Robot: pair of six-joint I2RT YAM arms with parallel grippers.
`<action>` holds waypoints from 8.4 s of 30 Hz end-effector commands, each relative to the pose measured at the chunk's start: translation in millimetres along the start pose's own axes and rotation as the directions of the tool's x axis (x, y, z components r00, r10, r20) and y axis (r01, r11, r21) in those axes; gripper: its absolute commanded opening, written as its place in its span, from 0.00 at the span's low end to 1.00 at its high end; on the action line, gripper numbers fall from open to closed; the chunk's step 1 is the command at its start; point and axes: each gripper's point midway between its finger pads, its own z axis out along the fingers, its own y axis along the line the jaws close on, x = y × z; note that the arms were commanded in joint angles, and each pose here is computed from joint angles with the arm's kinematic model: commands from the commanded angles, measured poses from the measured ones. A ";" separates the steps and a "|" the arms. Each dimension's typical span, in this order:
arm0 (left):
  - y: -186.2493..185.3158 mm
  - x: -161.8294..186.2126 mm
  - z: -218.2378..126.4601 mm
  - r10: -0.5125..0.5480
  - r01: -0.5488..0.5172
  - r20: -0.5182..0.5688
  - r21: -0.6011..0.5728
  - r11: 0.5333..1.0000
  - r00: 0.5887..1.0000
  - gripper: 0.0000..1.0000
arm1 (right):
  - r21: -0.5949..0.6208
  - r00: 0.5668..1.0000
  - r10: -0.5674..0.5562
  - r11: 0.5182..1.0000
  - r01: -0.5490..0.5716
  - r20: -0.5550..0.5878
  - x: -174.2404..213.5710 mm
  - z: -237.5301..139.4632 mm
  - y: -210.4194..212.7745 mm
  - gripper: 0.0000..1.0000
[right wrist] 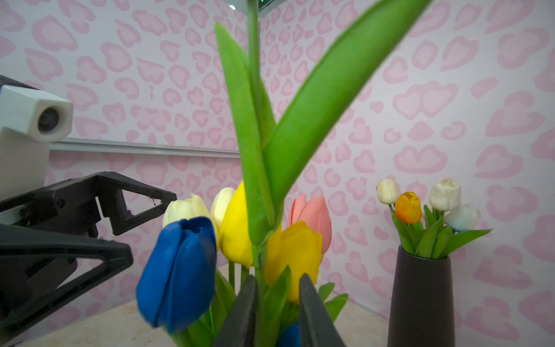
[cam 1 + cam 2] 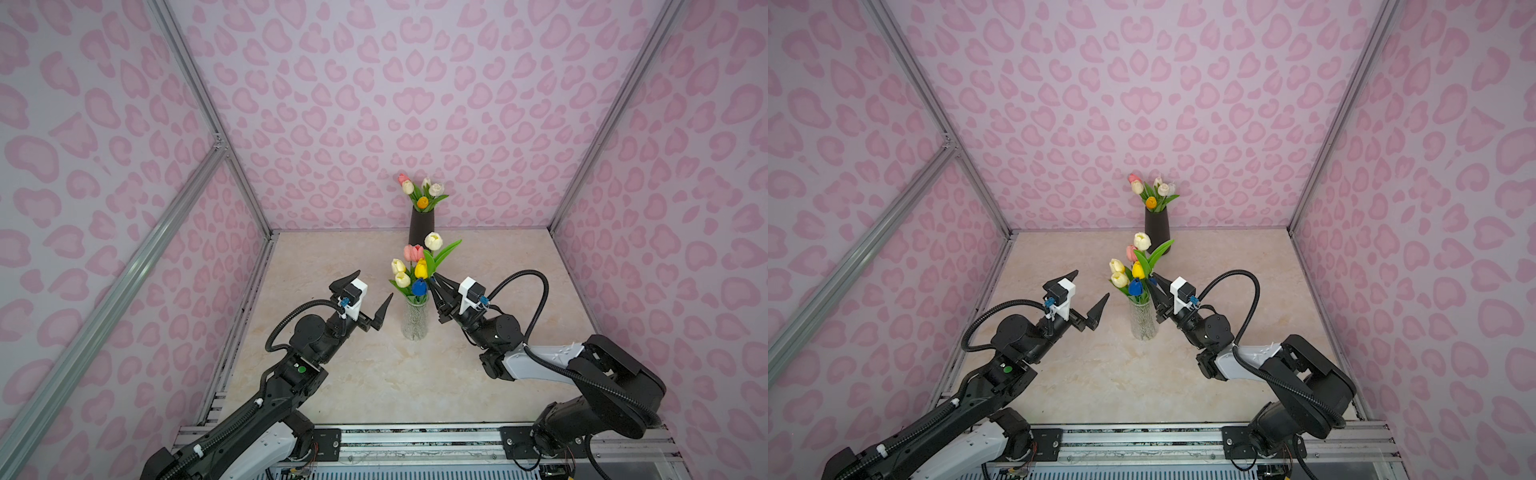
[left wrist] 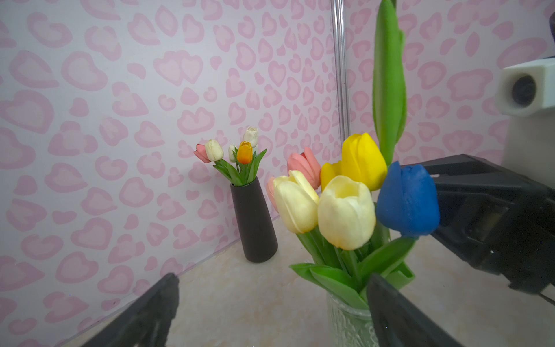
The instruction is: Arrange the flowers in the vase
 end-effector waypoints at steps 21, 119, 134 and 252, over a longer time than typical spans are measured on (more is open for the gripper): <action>-0.1 3.3 6.0 0.011 -0.011 -0.006 -0.001 1.000 1.000 0.99 | -0.060 0.960 -0.045 0.998 0.030 -0.276 2.2 3.0 1.6 0.14; -54.4 99.3 91.0 -0.050 0.089 -0.118 0.358 0.929 0.992 0.43 | 0.033 0.979 -0.171 0.984 0.176 -0.111 -110.4 -38.8 -12.0 0.79; 76.4 108.1 175.5 -0.008 0.015 -0.041 0.188 0.982 0.999 0.43 | 0.066 0.974 -0.176 0.980 0.187 -0.142 -99.9 -45.9 -18.3 0.79; 201.9 225.2 -59.9 -0.354 0.074 -0.284 -0.678 0.731 0.891 0.97 | 0.800 0.811 0.207 0.412 0.435 -0.548 112.4 -235.1 -281.6 0.98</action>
